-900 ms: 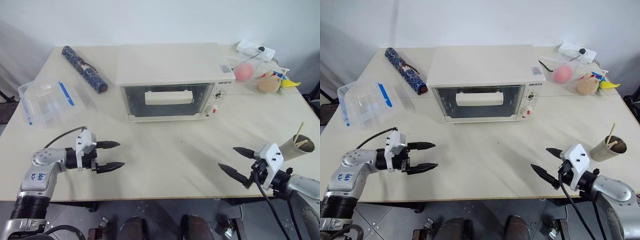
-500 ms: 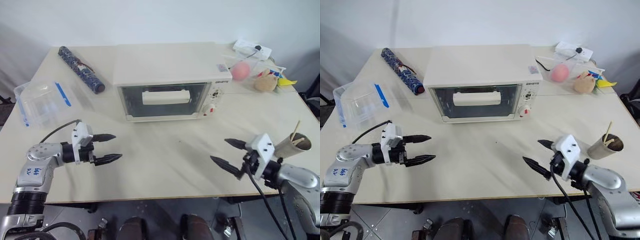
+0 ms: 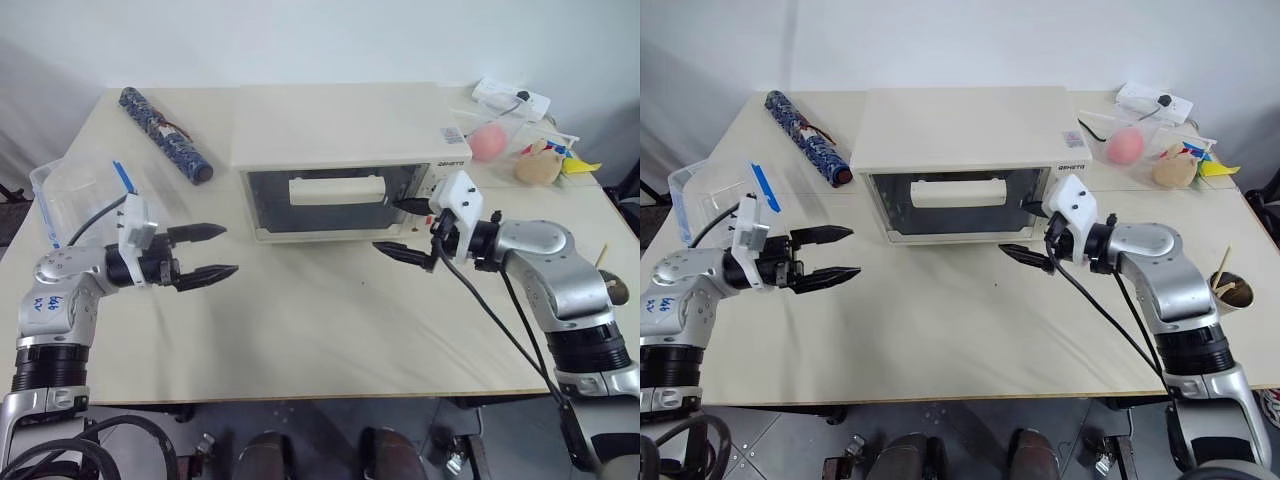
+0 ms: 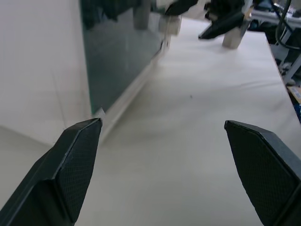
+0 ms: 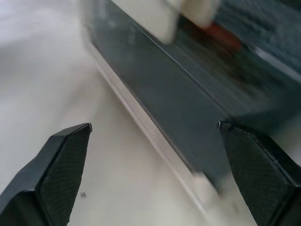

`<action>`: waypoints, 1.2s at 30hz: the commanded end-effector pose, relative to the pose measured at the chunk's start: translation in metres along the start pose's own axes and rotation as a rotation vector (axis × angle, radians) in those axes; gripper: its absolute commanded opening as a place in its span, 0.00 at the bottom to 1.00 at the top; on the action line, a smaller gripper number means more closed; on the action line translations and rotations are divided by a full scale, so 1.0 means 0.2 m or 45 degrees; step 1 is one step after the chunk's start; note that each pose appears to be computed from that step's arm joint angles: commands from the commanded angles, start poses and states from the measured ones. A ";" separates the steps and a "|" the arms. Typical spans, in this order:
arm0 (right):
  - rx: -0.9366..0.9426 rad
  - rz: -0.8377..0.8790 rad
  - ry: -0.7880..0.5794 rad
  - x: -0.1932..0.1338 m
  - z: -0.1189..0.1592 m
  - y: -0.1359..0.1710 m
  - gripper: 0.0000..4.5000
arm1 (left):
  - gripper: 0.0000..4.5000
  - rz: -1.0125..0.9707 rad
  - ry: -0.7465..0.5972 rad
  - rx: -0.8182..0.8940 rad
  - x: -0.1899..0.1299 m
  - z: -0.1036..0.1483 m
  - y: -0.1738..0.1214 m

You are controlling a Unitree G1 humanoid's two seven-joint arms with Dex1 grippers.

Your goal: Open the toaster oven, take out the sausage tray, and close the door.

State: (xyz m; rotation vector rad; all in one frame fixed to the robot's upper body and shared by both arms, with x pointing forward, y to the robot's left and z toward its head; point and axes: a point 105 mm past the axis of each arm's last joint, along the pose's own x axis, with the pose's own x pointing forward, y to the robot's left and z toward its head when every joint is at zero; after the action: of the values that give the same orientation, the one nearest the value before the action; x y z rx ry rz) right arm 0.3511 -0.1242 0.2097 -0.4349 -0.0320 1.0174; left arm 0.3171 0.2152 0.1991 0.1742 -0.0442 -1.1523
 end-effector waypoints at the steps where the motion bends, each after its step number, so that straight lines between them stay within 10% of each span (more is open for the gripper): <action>1: -0.101 0.083 -0.106 0.01 0.15 0.03 1.00 | 0.99 0.003 -0.056 0.060 -0.03 0.10 0.01; 29: -0.203 0.482 -0.068 -0.01 0.17 0.42 1.00 | 0.99 -0.141 -0.233 0.059 -0.01 0.28 0.03; 36: -0.192 0.474 -0.061 -0.01 0.16 0.43 1.00 | 0.59 -0.125 -0.288 0.026 -0.08 0.32 0.03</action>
State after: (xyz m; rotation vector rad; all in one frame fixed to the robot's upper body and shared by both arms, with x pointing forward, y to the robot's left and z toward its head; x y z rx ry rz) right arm 0.2846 -0.0829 0.1996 -0.5382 -0.0203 1.3590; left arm 0.3140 0.2200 0.2517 0.0508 -0.2067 -1.2623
